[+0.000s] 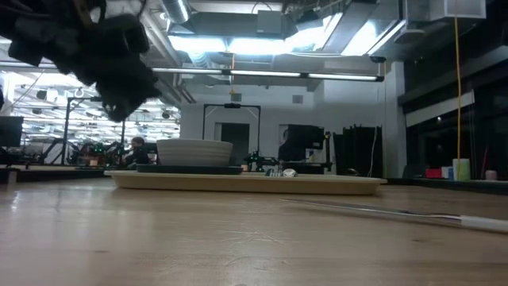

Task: Set up tray
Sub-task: Put the orange table knife on top of the green table napkin on the brown serving tray to the right of the orange spoon

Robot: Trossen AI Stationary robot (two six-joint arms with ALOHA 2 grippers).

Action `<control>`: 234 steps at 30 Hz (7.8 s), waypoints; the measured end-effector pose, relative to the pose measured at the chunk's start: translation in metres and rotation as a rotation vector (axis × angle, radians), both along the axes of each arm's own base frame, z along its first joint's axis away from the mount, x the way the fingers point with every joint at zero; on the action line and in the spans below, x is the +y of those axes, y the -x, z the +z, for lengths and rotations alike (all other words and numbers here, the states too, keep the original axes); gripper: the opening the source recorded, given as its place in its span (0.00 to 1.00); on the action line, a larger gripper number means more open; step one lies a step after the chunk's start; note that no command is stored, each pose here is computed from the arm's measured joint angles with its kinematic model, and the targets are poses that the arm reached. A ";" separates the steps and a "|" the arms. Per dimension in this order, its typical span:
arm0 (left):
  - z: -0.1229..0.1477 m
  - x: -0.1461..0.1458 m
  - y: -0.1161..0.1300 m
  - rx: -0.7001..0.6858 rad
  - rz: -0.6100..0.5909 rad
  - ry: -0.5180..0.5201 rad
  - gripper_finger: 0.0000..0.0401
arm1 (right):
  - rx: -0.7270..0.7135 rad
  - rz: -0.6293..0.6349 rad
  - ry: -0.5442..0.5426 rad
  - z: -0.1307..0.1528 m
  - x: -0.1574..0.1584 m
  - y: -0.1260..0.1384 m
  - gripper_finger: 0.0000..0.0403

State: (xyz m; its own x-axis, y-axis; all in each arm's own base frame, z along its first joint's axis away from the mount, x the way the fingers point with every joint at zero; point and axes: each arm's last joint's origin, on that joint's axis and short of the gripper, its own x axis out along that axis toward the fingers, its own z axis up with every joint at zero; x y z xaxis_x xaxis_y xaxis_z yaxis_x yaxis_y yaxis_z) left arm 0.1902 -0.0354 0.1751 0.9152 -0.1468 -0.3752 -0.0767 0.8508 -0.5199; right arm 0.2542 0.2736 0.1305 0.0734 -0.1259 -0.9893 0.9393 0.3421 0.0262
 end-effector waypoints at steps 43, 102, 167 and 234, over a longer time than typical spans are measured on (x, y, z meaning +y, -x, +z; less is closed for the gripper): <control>-0.031 -0.013 -0.063 0.224 0.031 0.348 0.54 | -0.001 0.001 -0.001 0.000 0.000 0.000 0.01; -0.070 -0.018 -0.168 0.474 0.035 0.559 0.55 | -0.034 0.002 0.032 0.000 -0.001 -0.001 0.01; -0.058 -0.029 -0.182 0.527 0.076 0.552 0.49 | -0.049 0.019 0.046 -0.001 -0.009 -0.011 0.01; -0.044 -0.074 -0.154 0.381 -0.452 -0.788 0.37 | -0.075 -0.005 0.044 -0.001 -0.008 -0.012 0.01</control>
State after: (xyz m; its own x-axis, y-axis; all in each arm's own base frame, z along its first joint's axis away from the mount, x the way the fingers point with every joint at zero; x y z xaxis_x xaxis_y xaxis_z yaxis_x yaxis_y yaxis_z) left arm 0.3441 -0.1094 0.1308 0.6322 -0.0341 -0.7741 0.2961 0.9339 0.2006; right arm 0.2666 0.2653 0.1295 0.1464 -0.1693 -0.9746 0.9369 0.3399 0.0817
